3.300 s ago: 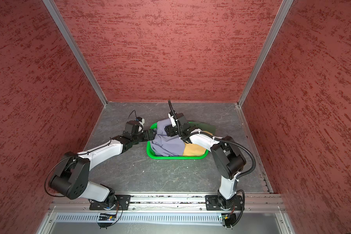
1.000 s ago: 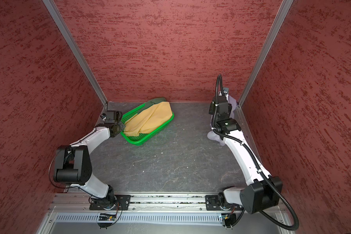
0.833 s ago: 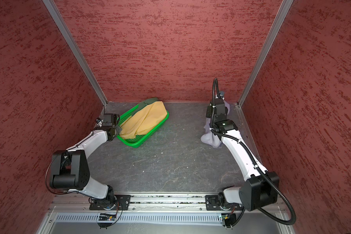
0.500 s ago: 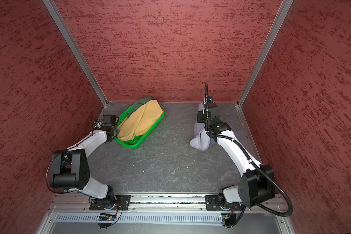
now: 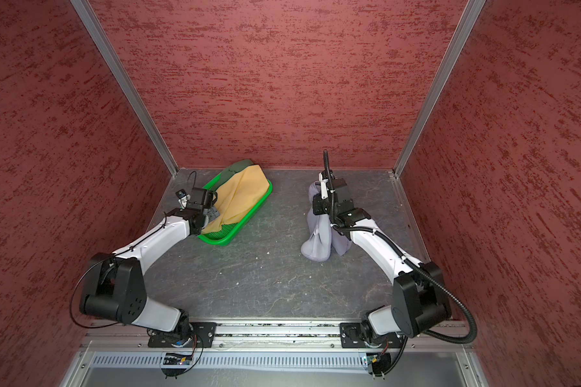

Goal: Fold and stack skirts
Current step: Place the skirt at the center of the table, then move the basket to the top-left of the table.

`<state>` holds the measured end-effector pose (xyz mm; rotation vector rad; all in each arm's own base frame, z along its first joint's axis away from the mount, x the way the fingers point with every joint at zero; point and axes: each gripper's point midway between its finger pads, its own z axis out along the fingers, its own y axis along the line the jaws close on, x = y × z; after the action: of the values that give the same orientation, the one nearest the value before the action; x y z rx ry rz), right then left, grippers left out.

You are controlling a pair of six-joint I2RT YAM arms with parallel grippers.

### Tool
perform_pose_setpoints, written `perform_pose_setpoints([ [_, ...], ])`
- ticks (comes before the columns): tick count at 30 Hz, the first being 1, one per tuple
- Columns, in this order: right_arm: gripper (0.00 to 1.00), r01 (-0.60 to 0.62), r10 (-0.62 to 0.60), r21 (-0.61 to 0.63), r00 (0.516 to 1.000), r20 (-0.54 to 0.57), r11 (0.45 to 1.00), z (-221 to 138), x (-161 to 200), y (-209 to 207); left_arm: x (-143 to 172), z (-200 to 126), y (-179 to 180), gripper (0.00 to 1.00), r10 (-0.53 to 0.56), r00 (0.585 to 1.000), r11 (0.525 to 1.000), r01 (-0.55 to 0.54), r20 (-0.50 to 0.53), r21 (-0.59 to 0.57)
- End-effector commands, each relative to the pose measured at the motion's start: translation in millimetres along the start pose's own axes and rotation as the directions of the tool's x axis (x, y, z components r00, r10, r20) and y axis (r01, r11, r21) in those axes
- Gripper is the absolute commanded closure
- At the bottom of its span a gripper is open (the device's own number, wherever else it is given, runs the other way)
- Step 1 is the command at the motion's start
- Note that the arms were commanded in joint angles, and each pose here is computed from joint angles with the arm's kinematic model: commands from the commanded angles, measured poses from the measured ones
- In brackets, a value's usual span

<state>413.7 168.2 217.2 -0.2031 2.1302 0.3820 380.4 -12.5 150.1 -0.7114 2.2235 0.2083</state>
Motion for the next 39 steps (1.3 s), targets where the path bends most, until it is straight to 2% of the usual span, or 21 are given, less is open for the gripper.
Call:
perform_pose_setpoints([
  [1, 0.74, 0.006, -0.006, -0.033, 1.000, -0.009, 0.999, 6.2, 3.8, 7.0, -15.1, -37.2, -44.8, 0.01, 0.137, 0.982, 0.978, -0.154, 0.128, 0.140],
  [2, 0.73, 0.004, -0.005, -0.032, 0.999, -0.032, 0.999, 10.9, 10.5, 6.3, -11.4, -46.8, -59.6, 0.00, 0.170, 0.974, 0.961, -0.197, 0.148, 0.193],
  [4, 0.70, 0.001, -0.004, -0.040, 0.998, -0.056, 0.999, 13.5, 17.3, 7.8, 3.1, -65.9, -93.5, 0.00, 0.239, 0.954, 0.896, -0.289, 0.181, 0.338],
  [8, 0.64, -0.015, 0.007, -0.092, 0.996, -0.090, 0.996, 19.4, 26.2, 18.5, 48.3, -105.3, -151.5, 0.01, 0.358, 0.896, 0.685, -0.444, 0.263, 0.578],
  [10, 0.58, -0.026, 0.015, -0.114, 0.995, -0.100, 0.993, 21.9, 28.6, 23.1, 72.9, -116.8, -171.4, 0.01, 0.412, 0.866, 0.590, -0.490, 0.282, 0.642],
  [11, 0.51, -0.036, 0.025, -0.106, 0.995, -0.101, 0.994, 23.0, 28.3, 22.0, 85.7, -120.3, -180.1, 0.01, 0.440, 0.852, 0.550, -0.505, 0.283, 0.665],
  [15, 0.29, -0.064, 0.064, 0.001, 0.992, -0.106, 0.998, 25.7, 26.9, 3.9, 130.8, -126.7, -208.9, 0.01, 0.530, 0.808, 0.443, -0.523, 0.258, 0.728],
  [17, 0.24, -0.078, 0.084, 0.054, 0.990, -0.113, 0.996, 26.0, 25.9, -6.3, 148.5, -129.4, -220.0, 0.00, 0.559, 0.790, 0.403, -0.526, 0.253, 0.749],
  [23, 0.20, -0.165, 0.193, 0.175, 0.969, -0.154, 0.971, 26.4, 38.0, -49.6, 176.9, -122.0, -241.1, 0.01, 0.587, 0.785, 0.374, -0.480, 0.198, 0.794],
  [27, 0.20, -0.221, 0.268, 0.249, 0.948, -0.172, 0.943, 23.9, 54.1, -82.4, 186.9, -124.1, -251.8, 0.01, 0.606, 0.766, 0.352, -0.500, 0.215, 0.791],
  [32, 0.22, -0.265, 0.332, 0.316, 0.926, -0.182, 0.911, 16.4, 70.5, -116.0, 183.0, -109.9, -256.0, 0.01, 0.606, 0.762, 0.396, -0.537, 0.228, 0.745],
  [39, 0.22, -0.313, 0.402, 0.372, 0.895, -0.193, 0.874, 3.5, 94.9, -149.5, 155.4, -80.9, -247.7, 0.01, 0.558, 0.807, 0.482, -0.505, 0.194, 0.716],
])
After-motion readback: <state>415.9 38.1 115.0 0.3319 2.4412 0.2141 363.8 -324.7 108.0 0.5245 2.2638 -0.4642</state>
